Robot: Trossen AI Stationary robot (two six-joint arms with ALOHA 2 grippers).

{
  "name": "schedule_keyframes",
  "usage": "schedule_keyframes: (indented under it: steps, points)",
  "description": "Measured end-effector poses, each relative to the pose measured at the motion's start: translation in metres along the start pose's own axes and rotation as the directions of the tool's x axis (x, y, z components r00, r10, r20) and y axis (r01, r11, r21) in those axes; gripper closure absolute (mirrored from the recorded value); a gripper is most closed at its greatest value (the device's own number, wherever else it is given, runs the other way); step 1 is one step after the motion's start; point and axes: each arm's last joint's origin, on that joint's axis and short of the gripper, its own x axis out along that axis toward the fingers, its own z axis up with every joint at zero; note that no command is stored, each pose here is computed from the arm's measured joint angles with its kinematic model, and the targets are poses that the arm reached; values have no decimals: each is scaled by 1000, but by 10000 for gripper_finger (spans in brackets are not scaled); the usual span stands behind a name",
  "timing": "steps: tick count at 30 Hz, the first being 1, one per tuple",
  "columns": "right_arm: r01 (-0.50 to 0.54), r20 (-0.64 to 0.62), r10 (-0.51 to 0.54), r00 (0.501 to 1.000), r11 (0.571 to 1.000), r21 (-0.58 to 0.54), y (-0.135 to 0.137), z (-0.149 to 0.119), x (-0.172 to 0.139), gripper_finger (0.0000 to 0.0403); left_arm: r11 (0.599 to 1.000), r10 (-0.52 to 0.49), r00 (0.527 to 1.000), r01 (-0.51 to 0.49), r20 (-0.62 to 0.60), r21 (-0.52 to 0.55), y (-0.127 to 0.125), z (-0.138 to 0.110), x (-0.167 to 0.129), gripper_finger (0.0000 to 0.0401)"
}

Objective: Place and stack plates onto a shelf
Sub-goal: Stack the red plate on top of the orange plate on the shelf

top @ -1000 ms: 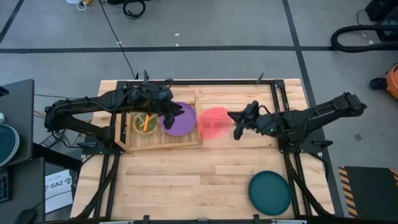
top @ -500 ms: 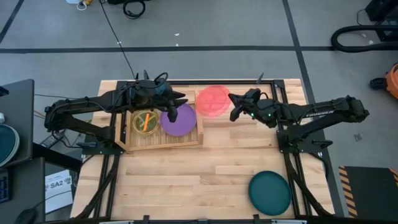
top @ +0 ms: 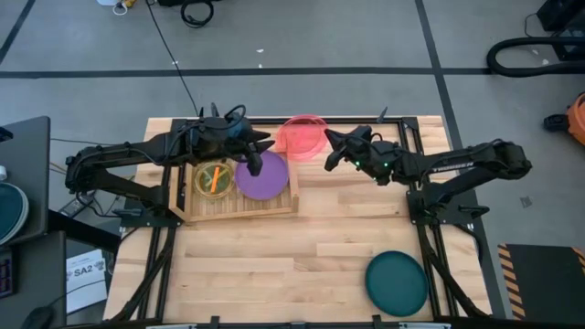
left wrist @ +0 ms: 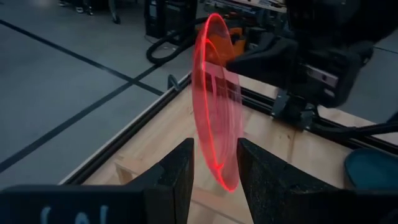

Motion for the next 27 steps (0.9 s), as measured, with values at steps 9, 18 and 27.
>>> schedule_keyframes:
  steps: [9, 18, 27]
  points:
    - [-7, 23, 7, 1000, 1000, 14, 7, -10, 10, 394, 998, 61, 998, -61, 14, -1, 2, 0, 0, 273]
    - [-50, 39, 48, 998, 998, 50, 11, -11, 12, 394, 997, 76, 997, -76, 16, 0, 2, 0, 0, 273]
    - [-126, 24, 124, 992, 987, 98, 13, -12, 12, 394, 997, 77, 997, -77, 15, 0, 2, 0, 0, 273]
